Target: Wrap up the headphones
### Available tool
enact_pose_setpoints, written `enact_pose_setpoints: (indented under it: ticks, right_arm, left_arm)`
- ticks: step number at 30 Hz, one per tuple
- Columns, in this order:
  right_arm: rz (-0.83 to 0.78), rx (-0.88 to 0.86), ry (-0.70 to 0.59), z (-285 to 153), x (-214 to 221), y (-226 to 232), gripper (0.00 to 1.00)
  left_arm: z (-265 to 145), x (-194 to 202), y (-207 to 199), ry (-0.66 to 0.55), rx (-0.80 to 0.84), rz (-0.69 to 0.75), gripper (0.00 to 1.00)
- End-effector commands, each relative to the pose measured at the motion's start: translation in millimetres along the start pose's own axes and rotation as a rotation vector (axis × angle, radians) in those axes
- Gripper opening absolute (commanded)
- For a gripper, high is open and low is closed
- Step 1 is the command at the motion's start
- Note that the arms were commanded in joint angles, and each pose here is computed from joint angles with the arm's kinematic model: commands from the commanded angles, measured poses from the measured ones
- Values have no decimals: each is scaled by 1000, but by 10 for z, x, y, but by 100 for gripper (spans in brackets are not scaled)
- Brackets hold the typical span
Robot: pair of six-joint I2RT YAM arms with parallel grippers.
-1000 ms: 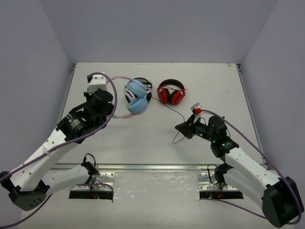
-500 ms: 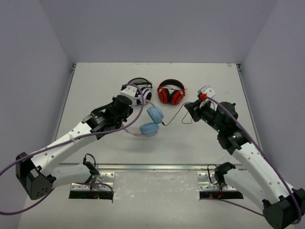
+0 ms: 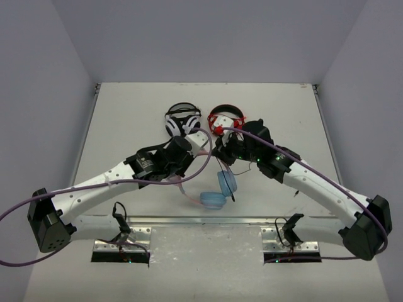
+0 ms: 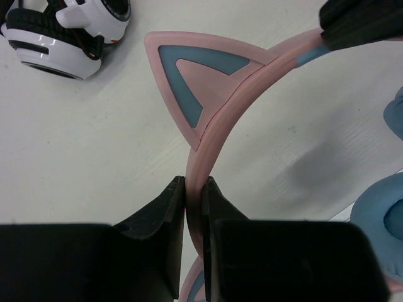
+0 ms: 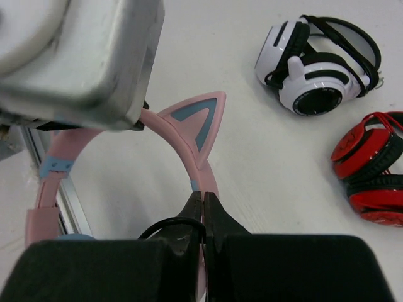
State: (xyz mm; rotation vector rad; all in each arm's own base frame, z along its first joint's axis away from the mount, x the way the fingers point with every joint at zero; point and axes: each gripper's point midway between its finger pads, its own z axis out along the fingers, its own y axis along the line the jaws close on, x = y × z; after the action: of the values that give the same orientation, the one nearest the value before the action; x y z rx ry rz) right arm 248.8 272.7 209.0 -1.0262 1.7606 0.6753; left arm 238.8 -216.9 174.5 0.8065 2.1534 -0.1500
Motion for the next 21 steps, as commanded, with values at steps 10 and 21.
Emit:
enact_pose_setpoints:
  ticks: [10, 21]
  right_arm:
    - [65, 479, 127, 19, -9, -676, 1]
    - [85, 422, 168, 136, -57, -610, 1]
  left_arm:
    - [-202, -308, -83, -149, 45, -21, 0]
    - [-255, -363, -221, -177, 131, -19, 0]
